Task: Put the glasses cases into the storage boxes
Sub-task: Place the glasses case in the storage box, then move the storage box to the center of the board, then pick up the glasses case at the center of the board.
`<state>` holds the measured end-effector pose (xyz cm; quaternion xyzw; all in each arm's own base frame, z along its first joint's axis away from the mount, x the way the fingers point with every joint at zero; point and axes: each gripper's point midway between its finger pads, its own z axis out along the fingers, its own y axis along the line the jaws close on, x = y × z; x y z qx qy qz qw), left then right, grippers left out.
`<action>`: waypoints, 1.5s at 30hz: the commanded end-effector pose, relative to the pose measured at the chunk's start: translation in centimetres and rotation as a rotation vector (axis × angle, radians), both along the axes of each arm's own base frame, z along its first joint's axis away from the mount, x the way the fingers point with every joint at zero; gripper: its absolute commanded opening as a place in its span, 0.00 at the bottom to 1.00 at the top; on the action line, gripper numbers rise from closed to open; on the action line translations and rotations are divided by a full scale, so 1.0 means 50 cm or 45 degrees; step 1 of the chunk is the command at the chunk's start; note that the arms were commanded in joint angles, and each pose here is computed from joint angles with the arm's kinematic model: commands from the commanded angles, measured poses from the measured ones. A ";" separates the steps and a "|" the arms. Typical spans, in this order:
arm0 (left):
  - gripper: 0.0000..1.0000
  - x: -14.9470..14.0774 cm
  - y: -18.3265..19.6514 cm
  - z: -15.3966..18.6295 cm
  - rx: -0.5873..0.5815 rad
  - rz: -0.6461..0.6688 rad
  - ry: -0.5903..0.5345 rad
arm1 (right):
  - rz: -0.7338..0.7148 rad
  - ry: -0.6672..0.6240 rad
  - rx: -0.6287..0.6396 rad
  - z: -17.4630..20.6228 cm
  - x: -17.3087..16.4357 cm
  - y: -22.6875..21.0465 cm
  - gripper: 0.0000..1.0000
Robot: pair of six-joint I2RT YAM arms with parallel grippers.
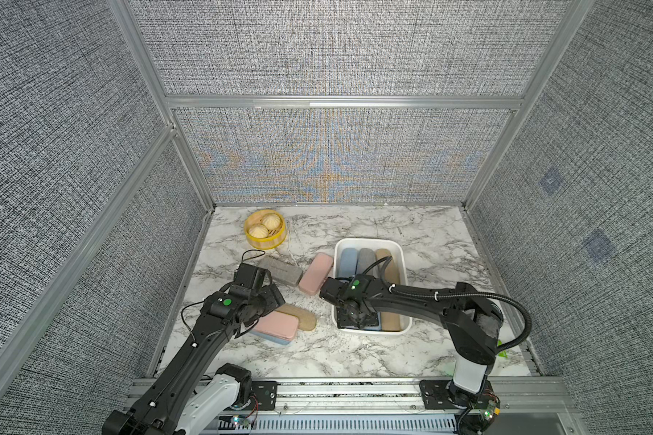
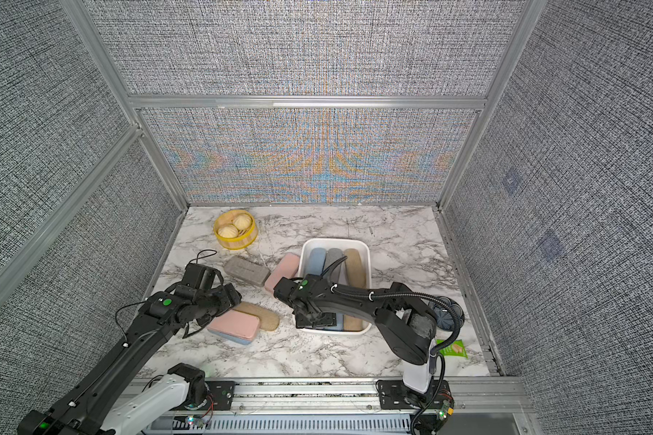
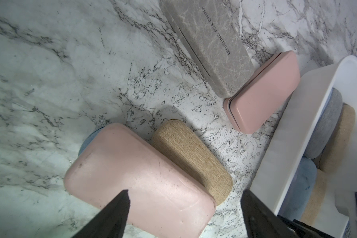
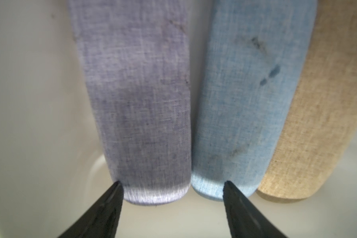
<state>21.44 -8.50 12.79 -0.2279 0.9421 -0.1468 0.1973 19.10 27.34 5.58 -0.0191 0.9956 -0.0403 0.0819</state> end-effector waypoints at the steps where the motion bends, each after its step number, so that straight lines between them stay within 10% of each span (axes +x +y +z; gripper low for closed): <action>1: 0.86 0.001 -0.004 0.000 -0.019 0.004 -0.003 | -0.019 0.059 -0.019 -0.008 -0.033 -0.024 0.77; 22: 0.91 0.031 -0.018 -0.005 -0.015 -0.011 0.017 | 0.001 0.062 -0.024 0.022 -0.101 -0.056 0.77; 45: 0.99 0.279 -0.034 -0.105 0.131 0.305 0.292 | 0.039 -0.234 0.036 0.212 -0.035 -0.080 0.80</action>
